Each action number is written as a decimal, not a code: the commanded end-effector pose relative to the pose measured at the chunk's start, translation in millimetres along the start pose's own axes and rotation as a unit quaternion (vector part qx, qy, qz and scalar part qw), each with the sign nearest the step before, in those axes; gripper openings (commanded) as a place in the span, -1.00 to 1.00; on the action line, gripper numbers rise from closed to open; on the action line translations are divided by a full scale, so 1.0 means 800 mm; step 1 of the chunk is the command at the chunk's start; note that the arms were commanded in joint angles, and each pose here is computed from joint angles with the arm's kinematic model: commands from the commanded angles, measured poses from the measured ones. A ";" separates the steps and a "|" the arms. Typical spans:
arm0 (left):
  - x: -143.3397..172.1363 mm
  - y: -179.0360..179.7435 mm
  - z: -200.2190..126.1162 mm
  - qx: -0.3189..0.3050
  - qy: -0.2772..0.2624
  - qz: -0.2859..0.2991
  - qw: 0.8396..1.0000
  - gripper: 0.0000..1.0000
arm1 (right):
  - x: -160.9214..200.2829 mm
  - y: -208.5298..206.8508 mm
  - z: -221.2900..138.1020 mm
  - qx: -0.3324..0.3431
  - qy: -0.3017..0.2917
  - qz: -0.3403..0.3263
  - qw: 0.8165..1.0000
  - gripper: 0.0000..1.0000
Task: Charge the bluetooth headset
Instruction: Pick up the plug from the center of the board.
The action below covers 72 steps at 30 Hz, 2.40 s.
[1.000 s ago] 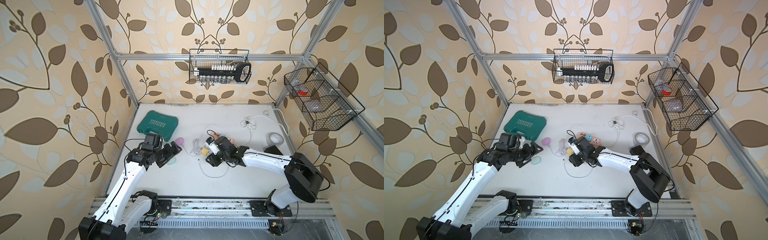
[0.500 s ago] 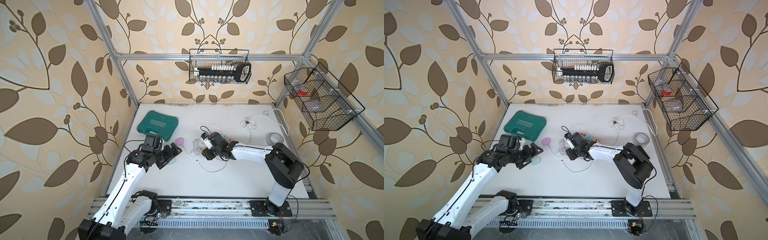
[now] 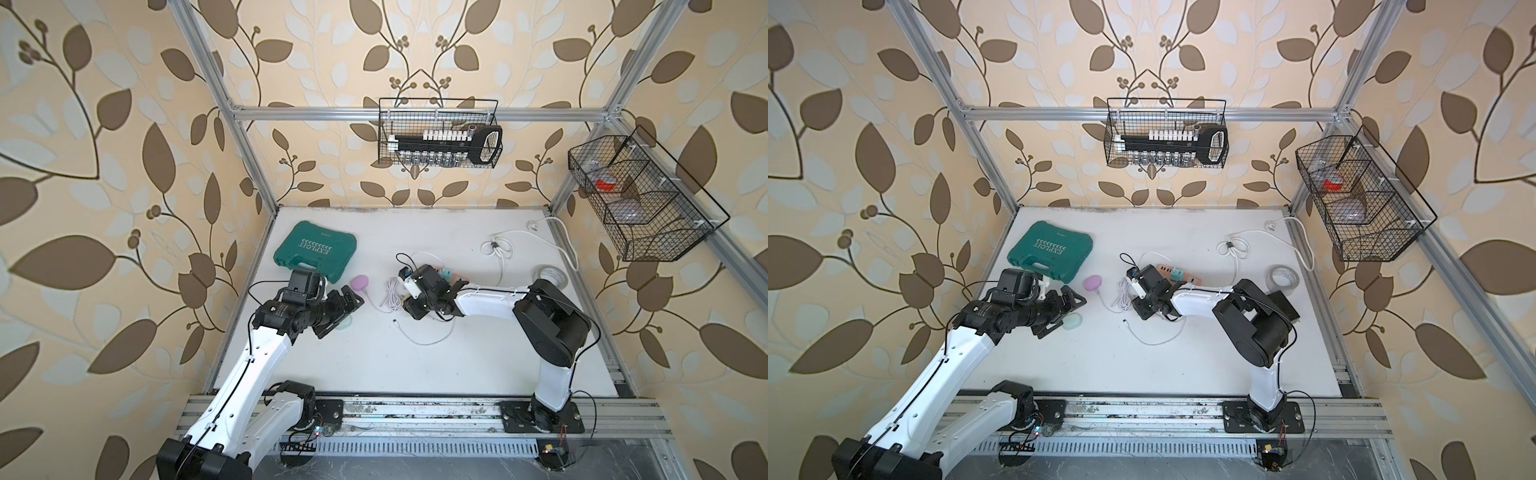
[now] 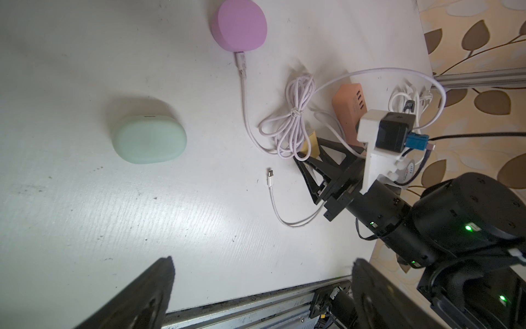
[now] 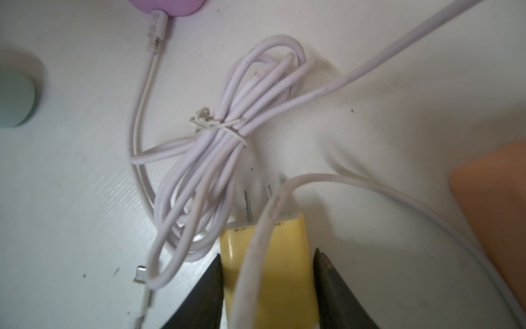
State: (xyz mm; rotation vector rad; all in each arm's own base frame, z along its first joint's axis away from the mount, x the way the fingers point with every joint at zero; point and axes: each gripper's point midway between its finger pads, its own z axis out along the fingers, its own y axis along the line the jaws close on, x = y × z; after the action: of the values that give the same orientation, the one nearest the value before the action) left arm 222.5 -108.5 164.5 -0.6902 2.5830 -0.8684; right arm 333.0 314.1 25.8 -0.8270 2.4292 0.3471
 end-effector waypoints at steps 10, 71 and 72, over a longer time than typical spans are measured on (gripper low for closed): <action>0.000 -0.021 -0.009 0.026 0.000 0.005 1.000 0.98 | -0.005 0.005 -0.008 -0.013 -0.004 -0.001 1.000 -0.42; 0.065 -0.182 -0.007 0.252 0.203 0.179 0.929 0.40 | -0.039 0.187 -0.277 -0.400 -0.109 -0.067 0.907 -0.48; 0.065 -0.184 -0.009 0.255 0.202 0.180 0.928 0.44 | -0.039 0.187 -0.277 -0.401 -0.110 -0.068 0.907 -0.48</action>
State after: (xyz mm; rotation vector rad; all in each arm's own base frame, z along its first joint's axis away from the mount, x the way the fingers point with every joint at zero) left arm 227.2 -229.3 227.8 0.0134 2.6168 -1.5270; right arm 165.3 349.6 217.1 -1.1920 2.0277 1.3182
